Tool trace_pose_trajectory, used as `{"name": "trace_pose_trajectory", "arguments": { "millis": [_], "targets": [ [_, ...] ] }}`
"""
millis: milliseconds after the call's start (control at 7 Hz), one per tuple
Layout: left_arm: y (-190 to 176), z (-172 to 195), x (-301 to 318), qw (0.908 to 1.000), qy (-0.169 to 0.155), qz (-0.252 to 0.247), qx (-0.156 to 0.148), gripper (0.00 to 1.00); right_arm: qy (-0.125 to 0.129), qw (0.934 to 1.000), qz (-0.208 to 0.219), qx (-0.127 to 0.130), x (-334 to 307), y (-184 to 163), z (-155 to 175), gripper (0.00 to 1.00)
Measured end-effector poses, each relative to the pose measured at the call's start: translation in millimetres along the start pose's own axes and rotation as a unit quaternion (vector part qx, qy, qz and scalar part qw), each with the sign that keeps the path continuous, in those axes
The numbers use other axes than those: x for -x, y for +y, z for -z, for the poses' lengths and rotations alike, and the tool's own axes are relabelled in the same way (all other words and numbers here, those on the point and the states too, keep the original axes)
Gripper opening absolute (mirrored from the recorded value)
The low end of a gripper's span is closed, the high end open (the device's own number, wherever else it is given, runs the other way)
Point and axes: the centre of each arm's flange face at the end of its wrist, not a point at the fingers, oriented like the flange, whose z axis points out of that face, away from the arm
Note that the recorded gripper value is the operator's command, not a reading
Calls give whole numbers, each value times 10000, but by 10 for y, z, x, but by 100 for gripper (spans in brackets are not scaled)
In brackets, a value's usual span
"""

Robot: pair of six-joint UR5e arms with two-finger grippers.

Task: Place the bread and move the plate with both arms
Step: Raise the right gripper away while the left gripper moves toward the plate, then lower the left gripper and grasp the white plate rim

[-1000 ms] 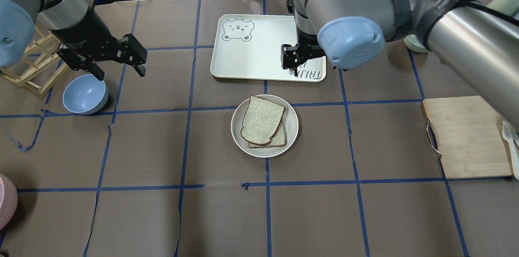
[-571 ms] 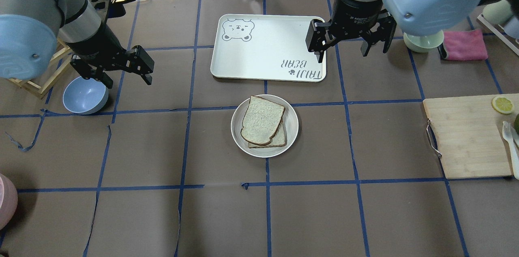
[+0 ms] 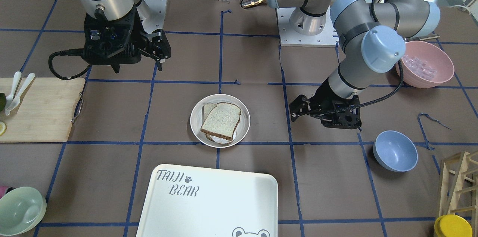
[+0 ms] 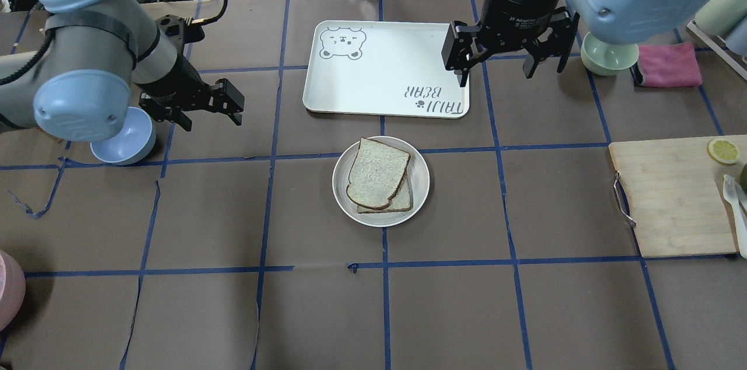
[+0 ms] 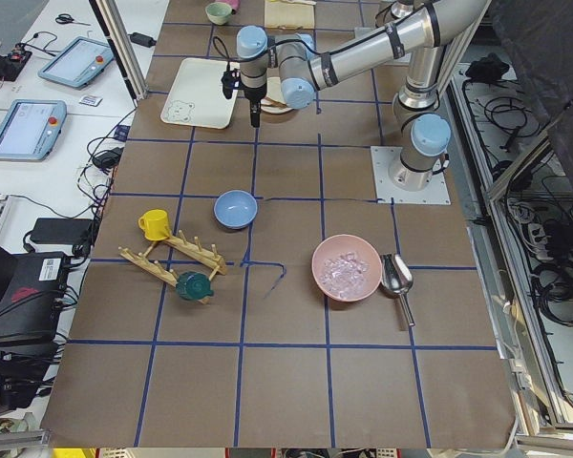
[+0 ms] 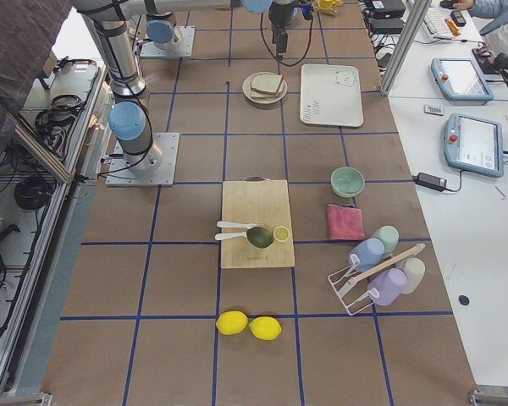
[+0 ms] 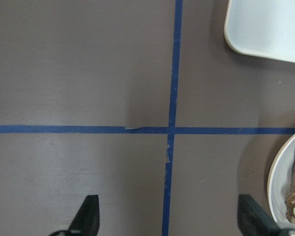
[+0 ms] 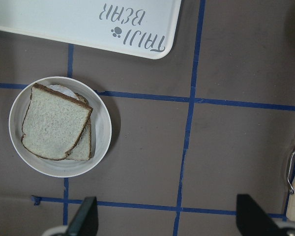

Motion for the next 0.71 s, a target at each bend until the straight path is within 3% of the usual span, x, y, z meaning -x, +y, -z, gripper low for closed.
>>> {"name": "trace_pose_trajectory", "arguments": {
  "millis": [429, 571, 714],
  "targets": [
    [-35, -671, -496, 9986, 108, -468, 232, 97, 49, 9998, 18, 175, -508, -73, -45, 100],
    [-12, -862, -608, 9980, 102, -529, 319, 79, 56, 9998, -60, 190, -707, -99, -40, 100],
    [20, -1004, -696, 9980, 96, -489, 392, 73, 68, 9997, -99, 209, -790, -102, -47, 100]
  ]
}}
